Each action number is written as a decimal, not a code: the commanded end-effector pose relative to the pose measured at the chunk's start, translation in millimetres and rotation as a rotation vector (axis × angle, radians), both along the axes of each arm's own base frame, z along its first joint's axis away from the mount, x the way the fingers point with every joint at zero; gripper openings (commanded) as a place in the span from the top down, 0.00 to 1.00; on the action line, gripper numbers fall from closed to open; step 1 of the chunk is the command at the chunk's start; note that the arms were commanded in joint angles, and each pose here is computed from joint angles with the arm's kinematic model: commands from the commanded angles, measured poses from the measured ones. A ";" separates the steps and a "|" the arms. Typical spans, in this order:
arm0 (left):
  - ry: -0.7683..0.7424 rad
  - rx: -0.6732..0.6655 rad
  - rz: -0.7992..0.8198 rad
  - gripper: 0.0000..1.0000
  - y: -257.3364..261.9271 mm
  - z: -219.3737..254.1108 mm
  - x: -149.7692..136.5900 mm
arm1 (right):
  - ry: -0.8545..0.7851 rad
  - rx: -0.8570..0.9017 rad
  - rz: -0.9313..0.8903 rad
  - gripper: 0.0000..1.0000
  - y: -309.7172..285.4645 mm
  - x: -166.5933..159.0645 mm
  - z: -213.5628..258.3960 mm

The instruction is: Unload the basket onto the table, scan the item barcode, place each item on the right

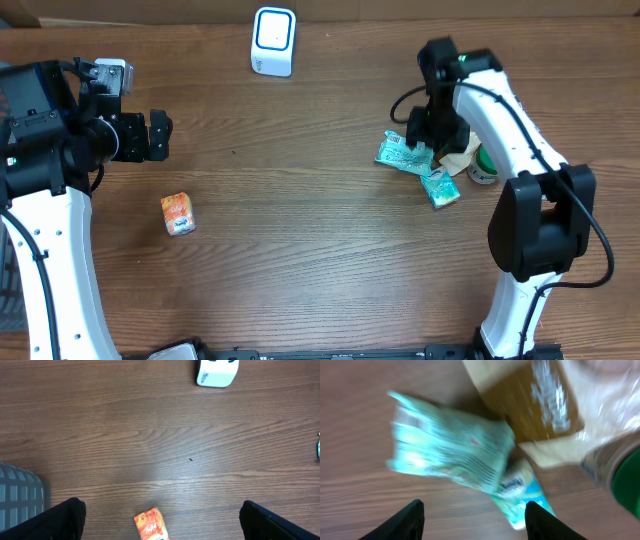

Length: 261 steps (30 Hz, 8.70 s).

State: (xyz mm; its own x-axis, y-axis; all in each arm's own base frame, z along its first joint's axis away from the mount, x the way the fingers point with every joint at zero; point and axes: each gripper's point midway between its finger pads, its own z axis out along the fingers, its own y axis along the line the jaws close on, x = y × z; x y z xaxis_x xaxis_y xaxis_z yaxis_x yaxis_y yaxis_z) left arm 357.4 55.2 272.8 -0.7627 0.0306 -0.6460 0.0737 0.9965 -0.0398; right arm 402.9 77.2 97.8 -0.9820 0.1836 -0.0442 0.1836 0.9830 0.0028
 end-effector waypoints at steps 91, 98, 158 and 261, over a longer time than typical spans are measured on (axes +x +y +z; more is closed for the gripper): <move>-0.008 0.018 -0.008 0.00 3.4 2.0 0.9 | -0.043 1.070 0.746 0.96 254.1 -61.3 107.8; -0.008 0.018 -0.008 0.00 3.4 2.0 0.9 | -0.189 1.296 0.778 0.96 224.4 -60.3 183.3; -0.008 0.018 -0.008 0.00 3.4 2.0 0.9 | -0.985 -0.977 1.265 0.96 242.1 230.4 74.0; -0.008 0.018 -0.008 0.00 3.4 1.8 1.0 | -0.862 0.149 0.070 0.00 -44.8 -212.2 335.6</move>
